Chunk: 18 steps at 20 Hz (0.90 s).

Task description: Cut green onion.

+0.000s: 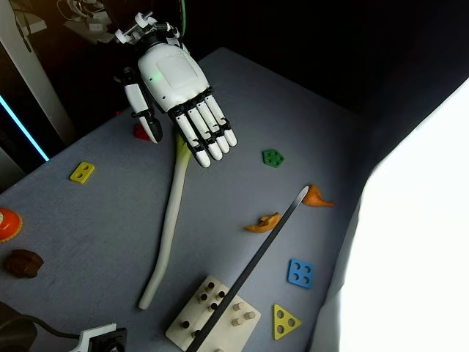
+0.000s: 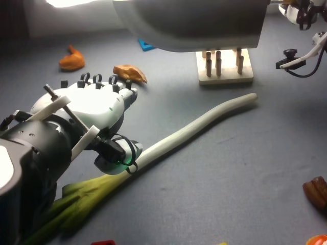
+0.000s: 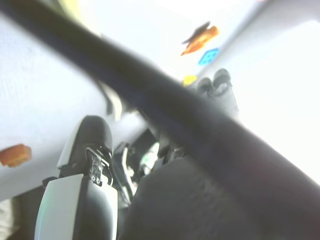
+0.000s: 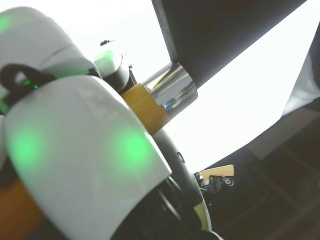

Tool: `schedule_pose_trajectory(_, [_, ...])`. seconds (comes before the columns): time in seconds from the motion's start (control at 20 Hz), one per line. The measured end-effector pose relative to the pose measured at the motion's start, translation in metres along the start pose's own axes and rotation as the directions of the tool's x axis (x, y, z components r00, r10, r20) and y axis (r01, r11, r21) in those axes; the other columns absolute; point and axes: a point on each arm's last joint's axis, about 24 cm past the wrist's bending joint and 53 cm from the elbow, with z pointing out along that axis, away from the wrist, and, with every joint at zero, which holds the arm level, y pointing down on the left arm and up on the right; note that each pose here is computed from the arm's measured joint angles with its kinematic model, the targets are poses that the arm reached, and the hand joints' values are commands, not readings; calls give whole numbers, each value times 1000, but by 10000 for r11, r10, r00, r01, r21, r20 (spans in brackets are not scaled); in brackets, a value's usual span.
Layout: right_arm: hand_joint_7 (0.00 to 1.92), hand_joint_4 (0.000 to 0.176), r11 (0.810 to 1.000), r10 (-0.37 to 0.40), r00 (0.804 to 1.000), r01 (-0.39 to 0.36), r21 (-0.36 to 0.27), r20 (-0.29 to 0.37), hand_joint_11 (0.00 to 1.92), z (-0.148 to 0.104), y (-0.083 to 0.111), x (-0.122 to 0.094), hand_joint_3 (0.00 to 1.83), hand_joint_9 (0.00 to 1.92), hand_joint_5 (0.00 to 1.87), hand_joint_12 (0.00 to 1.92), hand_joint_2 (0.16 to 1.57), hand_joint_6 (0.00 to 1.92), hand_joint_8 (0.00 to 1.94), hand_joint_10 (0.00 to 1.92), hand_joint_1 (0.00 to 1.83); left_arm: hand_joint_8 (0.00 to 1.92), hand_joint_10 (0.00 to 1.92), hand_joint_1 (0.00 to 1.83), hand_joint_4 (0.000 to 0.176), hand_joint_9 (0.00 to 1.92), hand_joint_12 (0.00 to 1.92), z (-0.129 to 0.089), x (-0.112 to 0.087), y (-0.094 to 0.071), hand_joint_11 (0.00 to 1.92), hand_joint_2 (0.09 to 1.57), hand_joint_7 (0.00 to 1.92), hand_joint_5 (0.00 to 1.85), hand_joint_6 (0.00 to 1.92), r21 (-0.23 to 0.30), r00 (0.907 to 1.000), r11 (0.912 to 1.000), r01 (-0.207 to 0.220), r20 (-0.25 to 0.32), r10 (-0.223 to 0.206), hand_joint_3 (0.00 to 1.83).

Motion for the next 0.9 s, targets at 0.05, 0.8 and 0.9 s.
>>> schedule_pose_trajectory(0.05, [1382,176,10000,-18,10000,18,-4,20,1503,-1,-1,0,0,1452,1220,1921,1165,1921,1941,1921,1529,0,0,519,8,0,0,0,-1,-2,0,1344,31,48,5,59,10000,10000,-25,-28,25,0])
schedule_pose_trajectory(0.8, [1369,176,9995,-116,9999,114,-289,-81,1474,-8,6,-8,0,1418,1216,1921,1169,1921,1941,1921,1488,5,2,503,7,4,0,-1,-3,-11,0,1334,39,56,6,194,9998,9998,51,-180,-47,0])
schedule_pose_trajectory(0.9, [1362,176,9992,-233,9997,229,-319,-117,1462,-9,7,-7,0,1409,1196,1921,1166,1921,1941,1921,1500,5,2,495,0,5,0,-1,-3,-12,0,1342,46,69,10,206,9998,9998,42,-171,-39,0])
